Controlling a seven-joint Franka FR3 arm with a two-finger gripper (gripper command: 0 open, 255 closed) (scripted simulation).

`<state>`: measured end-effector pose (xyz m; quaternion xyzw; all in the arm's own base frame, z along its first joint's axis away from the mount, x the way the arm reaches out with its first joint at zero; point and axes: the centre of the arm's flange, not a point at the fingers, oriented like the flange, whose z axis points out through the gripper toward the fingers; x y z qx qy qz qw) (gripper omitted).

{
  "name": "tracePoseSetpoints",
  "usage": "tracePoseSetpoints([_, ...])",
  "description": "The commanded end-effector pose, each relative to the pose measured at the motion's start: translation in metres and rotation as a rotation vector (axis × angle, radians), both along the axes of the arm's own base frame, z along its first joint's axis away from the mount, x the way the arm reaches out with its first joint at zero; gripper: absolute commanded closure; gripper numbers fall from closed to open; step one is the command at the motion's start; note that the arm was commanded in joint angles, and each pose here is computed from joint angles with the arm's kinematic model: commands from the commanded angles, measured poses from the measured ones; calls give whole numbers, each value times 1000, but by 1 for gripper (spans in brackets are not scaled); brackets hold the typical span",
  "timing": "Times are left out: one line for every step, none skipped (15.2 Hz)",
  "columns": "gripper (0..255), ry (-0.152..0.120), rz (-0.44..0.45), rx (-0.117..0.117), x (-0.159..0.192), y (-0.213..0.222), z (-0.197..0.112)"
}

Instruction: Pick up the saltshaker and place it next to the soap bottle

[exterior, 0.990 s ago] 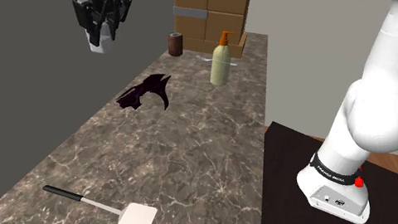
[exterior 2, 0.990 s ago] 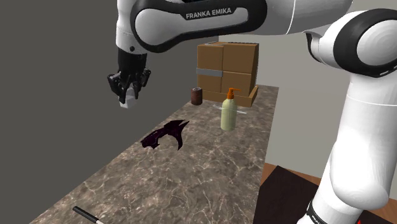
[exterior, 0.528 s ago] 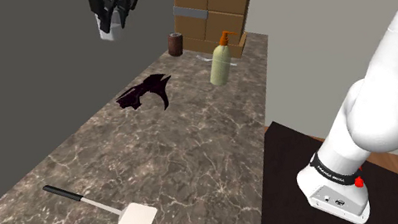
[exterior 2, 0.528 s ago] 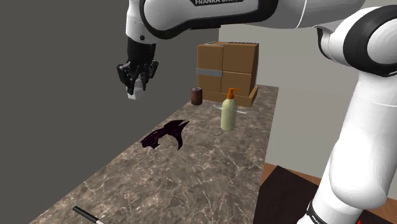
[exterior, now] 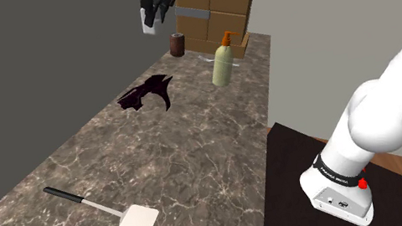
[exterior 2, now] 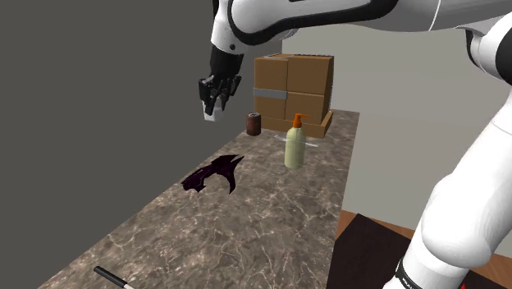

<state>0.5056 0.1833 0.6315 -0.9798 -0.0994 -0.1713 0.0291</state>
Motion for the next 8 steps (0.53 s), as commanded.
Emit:
tracePoseSetpoints([255,0,2,0,-4,-25,1])
tracePoseSetpoints([255,0,2,0,-7,-38,1])
tracePoseSetpoints([255,0,2,0,-11,-50,1])
tracePoseSetpoints([255,0,2,0,-14,-63,1])
tracePoseSetpoints([255,0,2,0,-17,-76,1])
tracePoseSetpoints([255,0,2,0,-20,-89,1])
tracePoseSetpoints([255,0,2,0,-23,-102,1])
tracePoseSetpoints([255,0,2,0,-27,-114,1])
